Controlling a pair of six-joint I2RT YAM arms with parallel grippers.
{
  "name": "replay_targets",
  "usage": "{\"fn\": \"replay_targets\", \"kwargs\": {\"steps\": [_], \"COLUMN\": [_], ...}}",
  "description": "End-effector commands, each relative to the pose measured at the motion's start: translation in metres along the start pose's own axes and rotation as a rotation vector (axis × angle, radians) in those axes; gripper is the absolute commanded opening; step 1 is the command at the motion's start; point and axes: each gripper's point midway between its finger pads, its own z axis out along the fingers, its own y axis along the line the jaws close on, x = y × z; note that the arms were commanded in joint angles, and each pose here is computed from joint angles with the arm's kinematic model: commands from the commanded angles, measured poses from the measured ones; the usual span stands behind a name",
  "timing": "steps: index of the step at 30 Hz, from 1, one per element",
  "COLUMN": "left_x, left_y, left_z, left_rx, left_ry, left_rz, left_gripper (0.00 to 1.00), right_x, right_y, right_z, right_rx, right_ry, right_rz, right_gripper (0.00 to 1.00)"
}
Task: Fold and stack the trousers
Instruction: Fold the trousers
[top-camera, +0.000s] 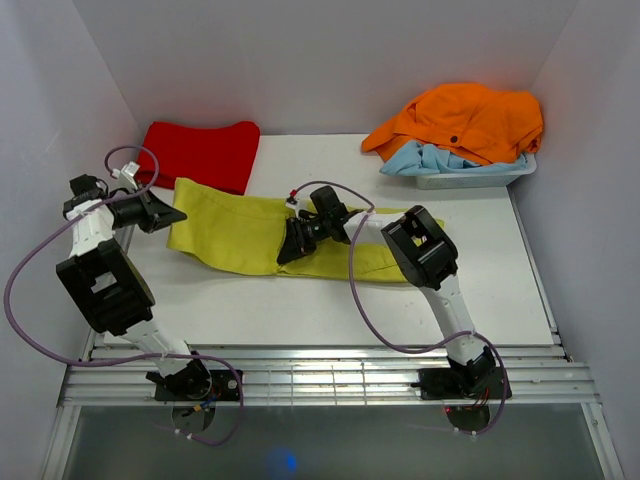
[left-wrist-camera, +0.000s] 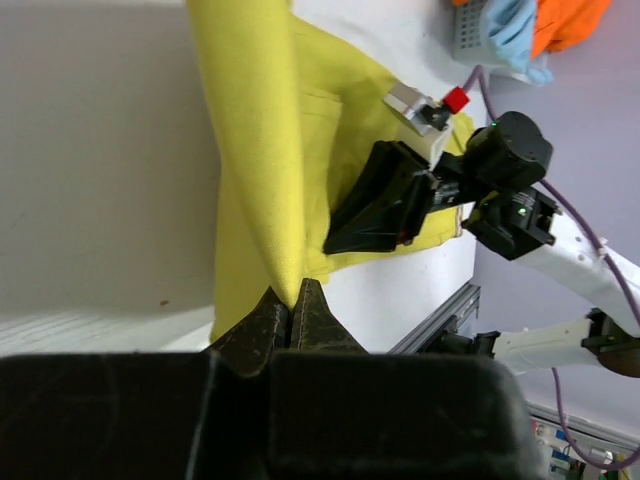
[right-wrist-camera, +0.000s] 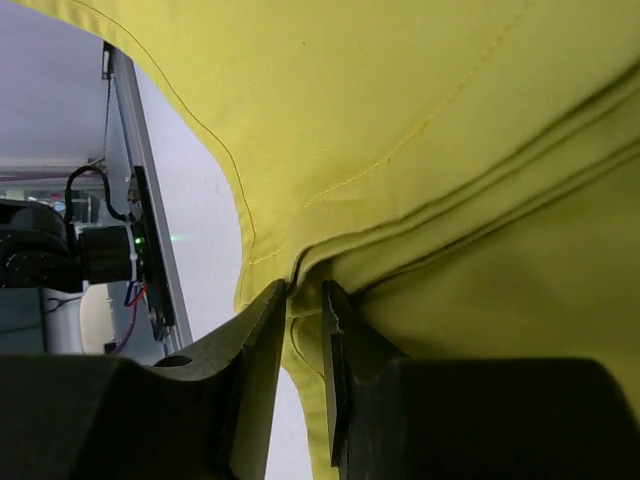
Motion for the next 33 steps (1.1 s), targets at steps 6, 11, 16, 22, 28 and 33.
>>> {"fn": "replay_targets", "kwargs": {"steps": [6,11,16,22,28,33], "left_x": [-0.018,-0.015,-0.006,-0.001,-0.005,-0.003], "left_y": [-0.093,-0.13,-0.156,-0.161,-0.153,-0.15], "left_z": [-0.02,-0.01,0.001,0.019,0.024,0.028], "left_rx": [0.206,0.293,0.287,0.216,0.157,0.152], "left_ry": [-0.042,-0.002,0.009,0.011,-0.006,0.003], "left_rz": [0.032,0.058,0.115,0.149,0.139,0.129], "left_gripper": [0.0,0.0,0.0,0.0,0.0,0.0], "right_x": [-0.031,-0.056,-0.061,-0.009,0.059,0.079], "right_y": [0.032,0.081,0.033,-0.052,-0.115,-0.142], "right_z": [0.003,-0.07,-0.19,-0.328,-0.38,-0.383], "right_rx": [0.009,-0.027,0.185,0.498,0.674,0.778], "right_ry": [-0.041,-0.096,-0.178,-0.301,-0.254,-0.261], "right_rz": [-0.132,-0.245,-0.146,0.047,0.226,0.296], "right_gripper": [0.37,0.44,0.52,0.57,0.95,0.95]}}
